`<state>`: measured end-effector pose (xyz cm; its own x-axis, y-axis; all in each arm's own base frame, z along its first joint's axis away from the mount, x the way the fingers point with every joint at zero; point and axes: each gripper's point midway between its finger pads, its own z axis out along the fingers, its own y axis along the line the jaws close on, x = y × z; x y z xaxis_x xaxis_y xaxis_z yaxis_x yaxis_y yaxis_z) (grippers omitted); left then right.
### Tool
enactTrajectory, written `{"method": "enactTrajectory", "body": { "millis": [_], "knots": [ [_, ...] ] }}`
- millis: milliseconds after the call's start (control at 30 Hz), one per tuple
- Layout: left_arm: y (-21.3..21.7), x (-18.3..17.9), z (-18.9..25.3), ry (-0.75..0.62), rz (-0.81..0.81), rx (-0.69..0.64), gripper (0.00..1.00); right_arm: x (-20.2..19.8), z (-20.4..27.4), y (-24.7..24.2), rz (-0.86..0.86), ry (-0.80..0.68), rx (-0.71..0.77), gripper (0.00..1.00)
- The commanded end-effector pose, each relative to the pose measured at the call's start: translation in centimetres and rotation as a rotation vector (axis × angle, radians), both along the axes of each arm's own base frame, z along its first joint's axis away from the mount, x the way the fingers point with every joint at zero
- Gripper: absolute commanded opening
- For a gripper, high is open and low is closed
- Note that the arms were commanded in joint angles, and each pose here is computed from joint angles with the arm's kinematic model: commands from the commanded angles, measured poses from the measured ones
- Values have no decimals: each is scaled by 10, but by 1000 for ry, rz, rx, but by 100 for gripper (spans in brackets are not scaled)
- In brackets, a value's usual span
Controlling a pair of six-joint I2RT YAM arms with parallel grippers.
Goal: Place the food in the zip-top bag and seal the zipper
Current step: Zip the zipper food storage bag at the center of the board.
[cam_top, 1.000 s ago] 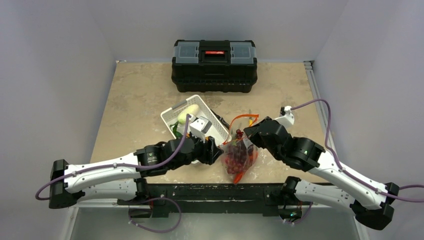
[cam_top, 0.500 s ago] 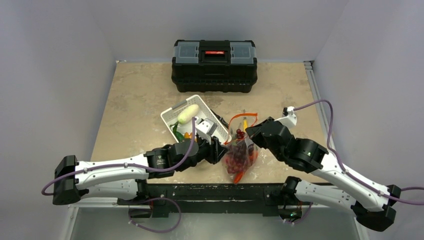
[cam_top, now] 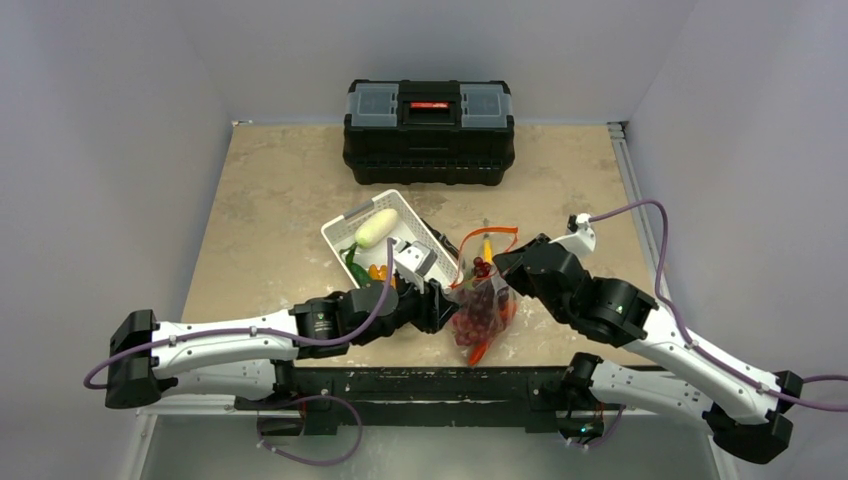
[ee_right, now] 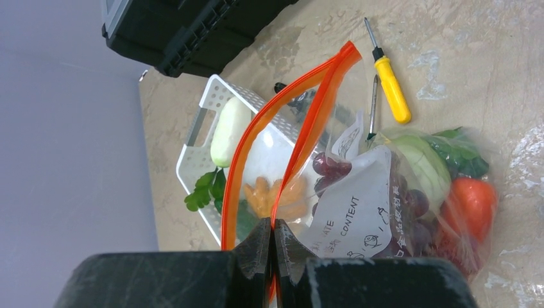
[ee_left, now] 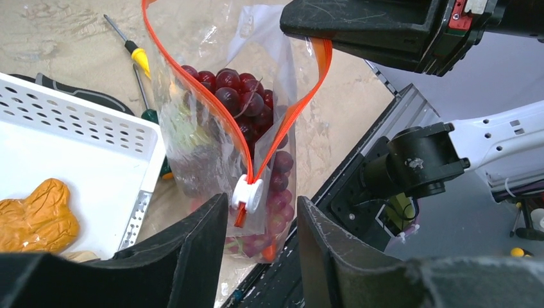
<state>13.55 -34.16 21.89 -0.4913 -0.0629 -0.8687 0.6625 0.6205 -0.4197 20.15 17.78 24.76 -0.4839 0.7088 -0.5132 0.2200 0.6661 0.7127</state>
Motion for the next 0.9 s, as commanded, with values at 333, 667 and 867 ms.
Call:
{"method": "enactTrajectory", "body": {
  "millis": [333,667,867],
  "knots": [
    [10,14,-4,-59,85,10,0,5,9,-2,-20,-49,28,0],
    [6,4,5,-80,12,-43,15,5,13,-8,-7,-96,-5,0],
    [1,0,-7,-45,-1,-43,25,5,14,-8,-8,-97,3,0]
  ]
}}
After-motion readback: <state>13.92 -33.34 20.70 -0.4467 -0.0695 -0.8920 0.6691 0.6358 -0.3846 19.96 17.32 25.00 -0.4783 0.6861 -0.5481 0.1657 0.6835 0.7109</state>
